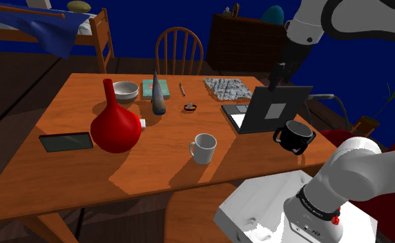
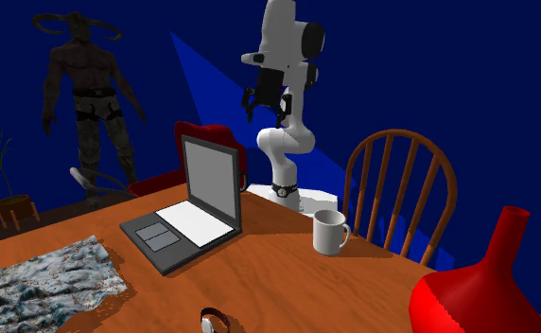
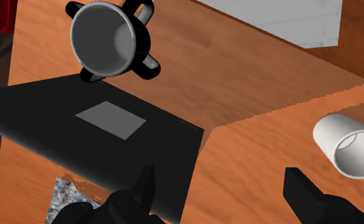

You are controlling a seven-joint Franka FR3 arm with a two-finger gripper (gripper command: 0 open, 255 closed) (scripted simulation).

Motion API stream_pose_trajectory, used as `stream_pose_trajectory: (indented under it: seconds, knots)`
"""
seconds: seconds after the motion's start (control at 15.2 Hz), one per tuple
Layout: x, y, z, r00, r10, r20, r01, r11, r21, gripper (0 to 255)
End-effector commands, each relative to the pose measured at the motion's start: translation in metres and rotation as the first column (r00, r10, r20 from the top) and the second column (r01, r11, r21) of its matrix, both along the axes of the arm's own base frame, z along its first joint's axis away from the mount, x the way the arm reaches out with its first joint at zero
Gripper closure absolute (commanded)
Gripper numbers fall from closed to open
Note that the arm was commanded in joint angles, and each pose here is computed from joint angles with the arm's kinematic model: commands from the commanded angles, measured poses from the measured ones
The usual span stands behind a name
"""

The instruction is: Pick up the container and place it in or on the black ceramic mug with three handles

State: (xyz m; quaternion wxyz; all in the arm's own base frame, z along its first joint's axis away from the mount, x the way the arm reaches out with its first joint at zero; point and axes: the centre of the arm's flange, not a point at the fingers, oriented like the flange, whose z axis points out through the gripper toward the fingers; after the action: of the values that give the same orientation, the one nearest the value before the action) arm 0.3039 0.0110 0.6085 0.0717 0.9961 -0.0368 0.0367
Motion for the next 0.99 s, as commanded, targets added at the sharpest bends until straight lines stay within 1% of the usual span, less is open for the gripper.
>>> stream_pose_trajectory:
  seconds: [0.0, 0.46, 0.92]
  knots:
    - [0.0, 0.0, 0.0, 1.0, 0.0, 0.0, 0.0, 1.0, 0.0, 0]
    - [0.029, 0.043, -0.07, 0.999, -0.032, -0.004, 0.033, 0.998, 0.057, 0]
    - [0.059, 0.089, -0.138, 0.998, -0.064, -0.009, 0.065, 0.991, 0.114, 0]
